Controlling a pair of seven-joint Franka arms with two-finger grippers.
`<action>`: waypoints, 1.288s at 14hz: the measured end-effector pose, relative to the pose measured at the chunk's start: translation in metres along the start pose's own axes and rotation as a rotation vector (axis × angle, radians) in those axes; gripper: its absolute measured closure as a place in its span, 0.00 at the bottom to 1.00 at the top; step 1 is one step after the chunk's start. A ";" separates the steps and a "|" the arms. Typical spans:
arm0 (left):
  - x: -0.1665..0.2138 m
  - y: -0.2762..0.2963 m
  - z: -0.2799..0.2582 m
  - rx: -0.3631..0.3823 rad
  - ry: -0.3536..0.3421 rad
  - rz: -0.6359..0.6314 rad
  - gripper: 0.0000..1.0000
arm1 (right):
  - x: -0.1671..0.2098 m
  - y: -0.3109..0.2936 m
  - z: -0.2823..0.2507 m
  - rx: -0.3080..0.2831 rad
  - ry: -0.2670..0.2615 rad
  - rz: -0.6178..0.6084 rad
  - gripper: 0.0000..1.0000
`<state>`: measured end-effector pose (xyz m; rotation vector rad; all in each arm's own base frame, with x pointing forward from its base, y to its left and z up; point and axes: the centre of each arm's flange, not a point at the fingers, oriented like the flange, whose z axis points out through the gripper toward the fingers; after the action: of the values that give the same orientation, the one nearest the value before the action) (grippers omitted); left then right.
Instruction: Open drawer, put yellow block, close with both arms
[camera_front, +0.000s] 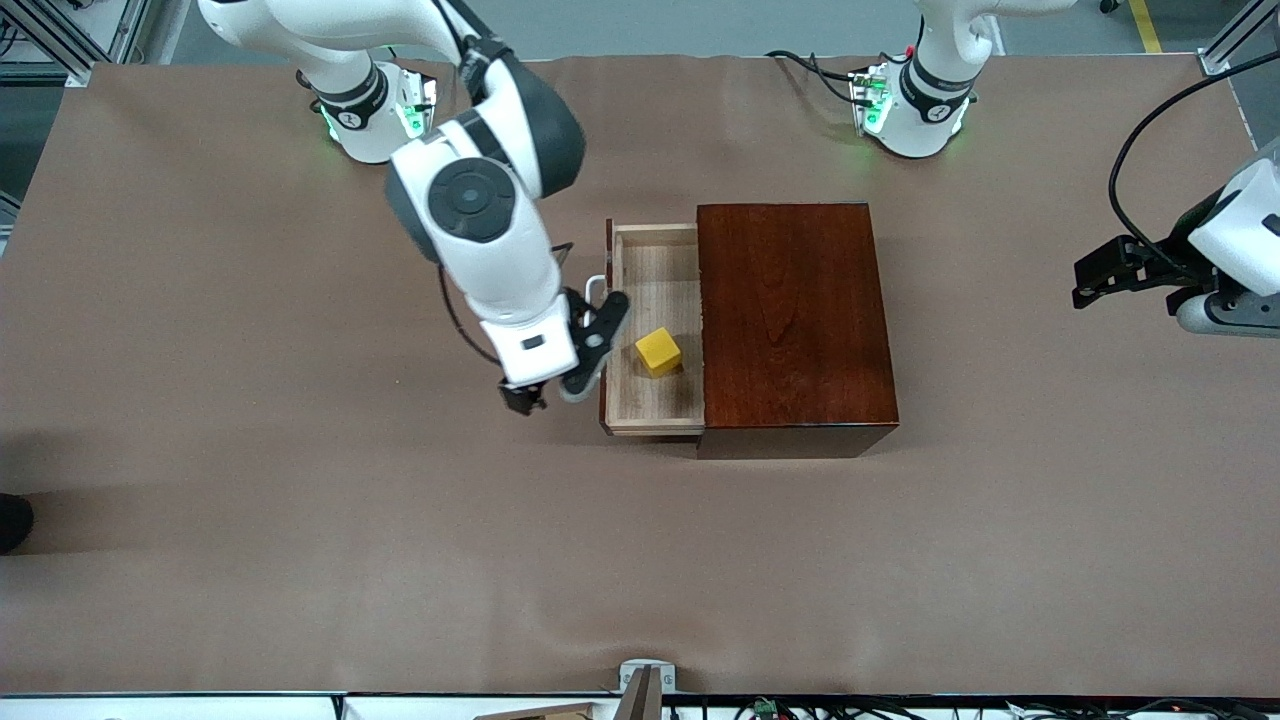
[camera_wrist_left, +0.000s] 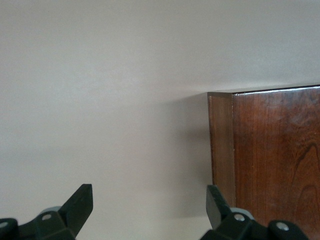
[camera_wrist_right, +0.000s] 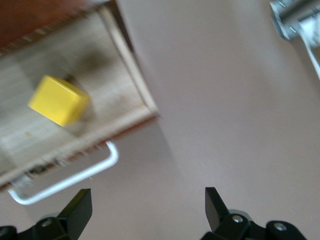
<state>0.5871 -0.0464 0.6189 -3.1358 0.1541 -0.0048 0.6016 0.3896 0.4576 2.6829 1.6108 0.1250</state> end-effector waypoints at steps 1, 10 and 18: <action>0.000 0.000 0.000 0.000 0.000 0.000 0.00 | -0.013 0.013 -0.004 -0.010 -0.008 0.027 0.00; 0.000 0.002 0.000 0.000 -0.001 -0.007 0.00 | -0.157 0.140 -0.029 -0.036 -0.093 0.325 0.00; -0.001 0.005 0.001 0.000 -0.014 -0.034 0.00 | -0.299 0.213 -0.064 0.045 -0.160 0.570 0.00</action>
<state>0.5852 -0.0517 0.6175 -3.1377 0.0999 0.0169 0.6447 0.0237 0.5134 3.0088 0.7832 -0.1219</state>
